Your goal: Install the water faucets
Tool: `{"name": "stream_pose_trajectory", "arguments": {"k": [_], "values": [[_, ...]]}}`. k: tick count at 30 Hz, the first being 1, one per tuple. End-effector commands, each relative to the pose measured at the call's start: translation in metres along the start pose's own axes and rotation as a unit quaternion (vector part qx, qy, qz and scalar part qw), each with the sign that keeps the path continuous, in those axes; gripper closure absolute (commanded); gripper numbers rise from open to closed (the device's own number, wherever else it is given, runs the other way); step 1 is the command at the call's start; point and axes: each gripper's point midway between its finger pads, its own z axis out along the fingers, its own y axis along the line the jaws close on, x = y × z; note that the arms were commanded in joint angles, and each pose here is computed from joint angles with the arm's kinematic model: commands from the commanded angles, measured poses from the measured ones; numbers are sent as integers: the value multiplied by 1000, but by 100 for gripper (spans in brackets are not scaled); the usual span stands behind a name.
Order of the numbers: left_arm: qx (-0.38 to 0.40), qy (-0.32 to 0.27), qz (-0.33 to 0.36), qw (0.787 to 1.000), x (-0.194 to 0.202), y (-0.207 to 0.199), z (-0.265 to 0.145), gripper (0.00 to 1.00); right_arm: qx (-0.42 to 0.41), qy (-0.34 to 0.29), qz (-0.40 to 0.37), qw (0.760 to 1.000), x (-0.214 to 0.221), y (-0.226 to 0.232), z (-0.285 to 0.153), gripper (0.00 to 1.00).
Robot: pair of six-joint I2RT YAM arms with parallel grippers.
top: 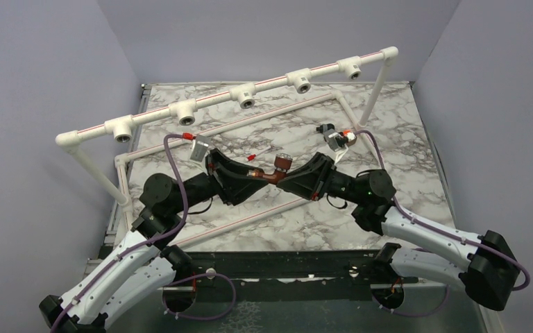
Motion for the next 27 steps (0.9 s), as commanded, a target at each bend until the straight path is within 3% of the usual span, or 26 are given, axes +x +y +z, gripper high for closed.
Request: {"name": "stream_pose_trajectory", "arguments": {"k": [1,4,7,15,27], "values": [[-18,-2,12,1000,-3,5,-1,36,-1,-30,-42,999,-18,13,-2,99],[-41,0,28,999,-9,9,0,15,24,-28,-71,997,-23,11,-4,99],[-71,-2,45,996,-18,16,0,5,56,-25,-108,992,-30,8,-8,99],[-143,10,102,984,-49,32,9,1,193,-15,-253,948,-66,-10,-27,99],[-259,-15,213,942,-133,53,28,1,399,-27,-401,824,-127,-49,-79,99]]}}
